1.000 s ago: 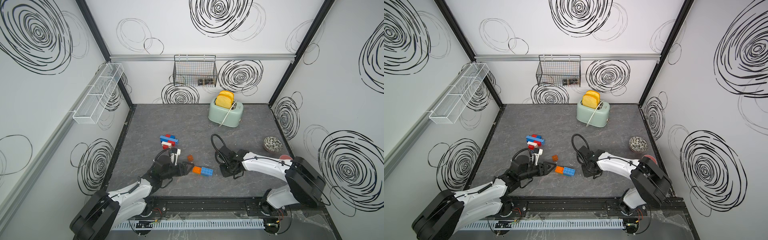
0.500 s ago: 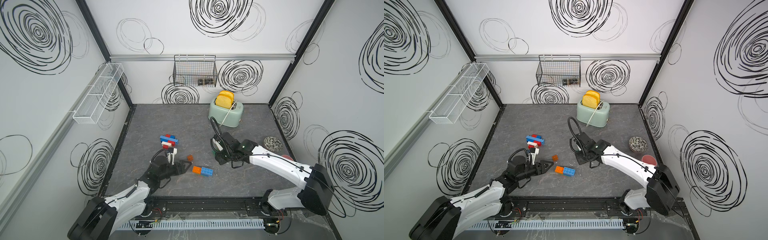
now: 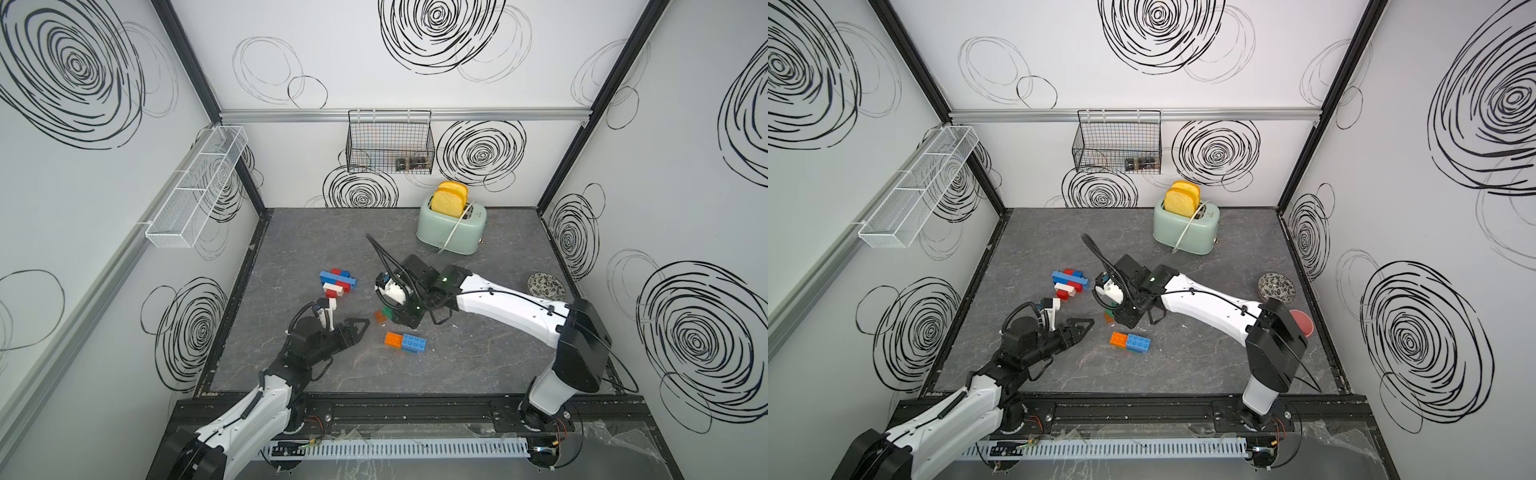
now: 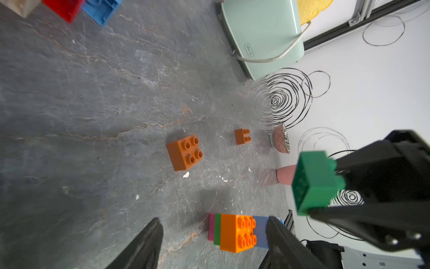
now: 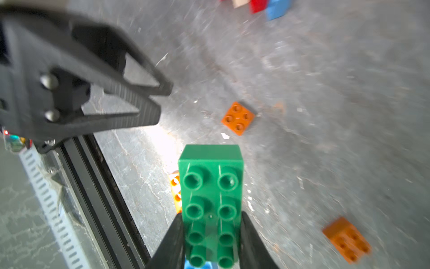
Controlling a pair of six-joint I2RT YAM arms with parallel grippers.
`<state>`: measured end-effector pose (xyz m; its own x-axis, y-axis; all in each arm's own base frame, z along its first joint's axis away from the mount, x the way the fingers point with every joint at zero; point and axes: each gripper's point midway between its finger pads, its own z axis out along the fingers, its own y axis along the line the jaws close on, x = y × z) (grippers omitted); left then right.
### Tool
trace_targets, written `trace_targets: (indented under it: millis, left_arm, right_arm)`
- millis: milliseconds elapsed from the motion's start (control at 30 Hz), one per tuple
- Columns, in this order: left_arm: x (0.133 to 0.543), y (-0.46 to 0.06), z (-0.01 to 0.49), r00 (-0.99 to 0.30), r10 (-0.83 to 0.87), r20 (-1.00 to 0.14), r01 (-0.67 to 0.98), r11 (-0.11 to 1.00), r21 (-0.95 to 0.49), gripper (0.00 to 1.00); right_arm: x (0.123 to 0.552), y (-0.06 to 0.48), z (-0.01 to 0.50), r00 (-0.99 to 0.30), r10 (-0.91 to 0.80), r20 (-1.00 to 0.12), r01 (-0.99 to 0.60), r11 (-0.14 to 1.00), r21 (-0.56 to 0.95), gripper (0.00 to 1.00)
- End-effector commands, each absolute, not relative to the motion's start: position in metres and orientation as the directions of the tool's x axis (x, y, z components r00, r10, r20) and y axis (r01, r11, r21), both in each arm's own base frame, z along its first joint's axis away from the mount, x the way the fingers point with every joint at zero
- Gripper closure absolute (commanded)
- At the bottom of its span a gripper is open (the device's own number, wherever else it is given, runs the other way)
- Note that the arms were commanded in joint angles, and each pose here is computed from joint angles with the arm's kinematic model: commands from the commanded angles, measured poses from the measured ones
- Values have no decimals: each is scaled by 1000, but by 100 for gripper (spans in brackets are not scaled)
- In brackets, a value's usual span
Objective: Assemble a heart with lego
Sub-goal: Pick up the lego brick from the center of the board, then assemble the lego brick with the lego brick.
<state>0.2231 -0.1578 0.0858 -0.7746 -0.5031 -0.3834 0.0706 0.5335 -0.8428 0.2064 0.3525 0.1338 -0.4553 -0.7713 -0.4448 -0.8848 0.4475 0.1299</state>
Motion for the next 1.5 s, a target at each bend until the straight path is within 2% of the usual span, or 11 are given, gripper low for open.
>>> trace_targets:
  millis: [0,200,533,867,1100,1467]
  left_arm:
    - [226,-150,89,-752,-543,-374,48,520,-853,25]
    - [225,-149,89,-752,-548,-367,48,509,-859,25]
    - [225,-151,88,-761,-538,-361,53,504,-862,25]
    - [219,-161,86,-781,-514,-356,76,487,-870,25]
    - [212,-172,91,-794,-488,-362,116,463,-879,26]
    - [200,-198,100,-825,-413,-387,201,424,-883,26]
  right_arm:
    - [188,362,123,-351,-846,-402,-936,326,131,70]
    - [177,362,103,-314,-885,-345,-949,289,122,69]
    - [171,345,84,-325,-913,-247,-946,314,83,69]
    - [167,339,72,-316,-926,-207,-949,310,63,70]
    - [173,327,59,-324,-934,-150,-944,329,-9,70]
    - [153,318,44,-314,-946,-80,-948,309,72,71]
